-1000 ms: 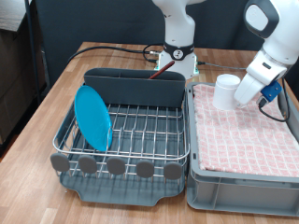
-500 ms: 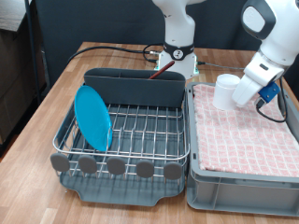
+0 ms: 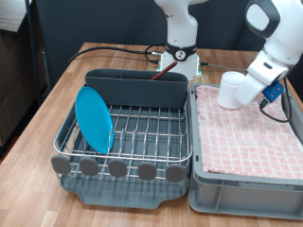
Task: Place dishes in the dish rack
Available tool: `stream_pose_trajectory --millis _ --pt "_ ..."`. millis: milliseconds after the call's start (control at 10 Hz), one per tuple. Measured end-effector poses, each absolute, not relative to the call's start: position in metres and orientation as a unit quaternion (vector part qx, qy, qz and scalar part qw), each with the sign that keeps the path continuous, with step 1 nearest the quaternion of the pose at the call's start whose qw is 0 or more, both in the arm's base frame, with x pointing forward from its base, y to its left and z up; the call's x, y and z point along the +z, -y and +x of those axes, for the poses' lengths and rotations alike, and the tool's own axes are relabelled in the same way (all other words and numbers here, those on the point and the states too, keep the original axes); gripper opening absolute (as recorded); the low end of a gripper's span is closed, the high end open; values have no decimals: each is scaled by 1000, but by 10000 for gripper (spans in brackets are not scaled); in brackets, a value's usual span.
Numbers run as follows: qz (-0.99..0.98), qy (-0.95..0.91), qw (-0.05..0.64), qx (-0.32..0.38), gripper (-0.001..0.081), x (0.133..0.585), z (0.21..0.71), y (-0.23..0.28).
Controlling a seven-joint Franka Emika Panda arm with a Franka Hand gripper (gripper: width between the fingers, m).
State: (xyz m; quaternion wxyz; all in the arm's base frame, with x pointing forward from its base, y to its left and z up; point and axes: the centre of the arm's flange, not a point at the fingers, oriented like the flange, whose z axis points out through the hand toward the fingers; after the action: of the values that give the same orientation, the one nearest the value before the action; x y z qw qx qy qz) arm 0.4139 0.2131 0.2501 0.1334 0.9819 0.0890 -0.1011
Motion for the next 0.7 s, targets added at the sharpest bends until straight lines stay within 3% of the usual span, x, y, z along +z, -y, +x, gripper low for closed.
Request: stream_pose_trajectory --millis 700 --pt "992 -34 115 -43 72 340 443 -214"
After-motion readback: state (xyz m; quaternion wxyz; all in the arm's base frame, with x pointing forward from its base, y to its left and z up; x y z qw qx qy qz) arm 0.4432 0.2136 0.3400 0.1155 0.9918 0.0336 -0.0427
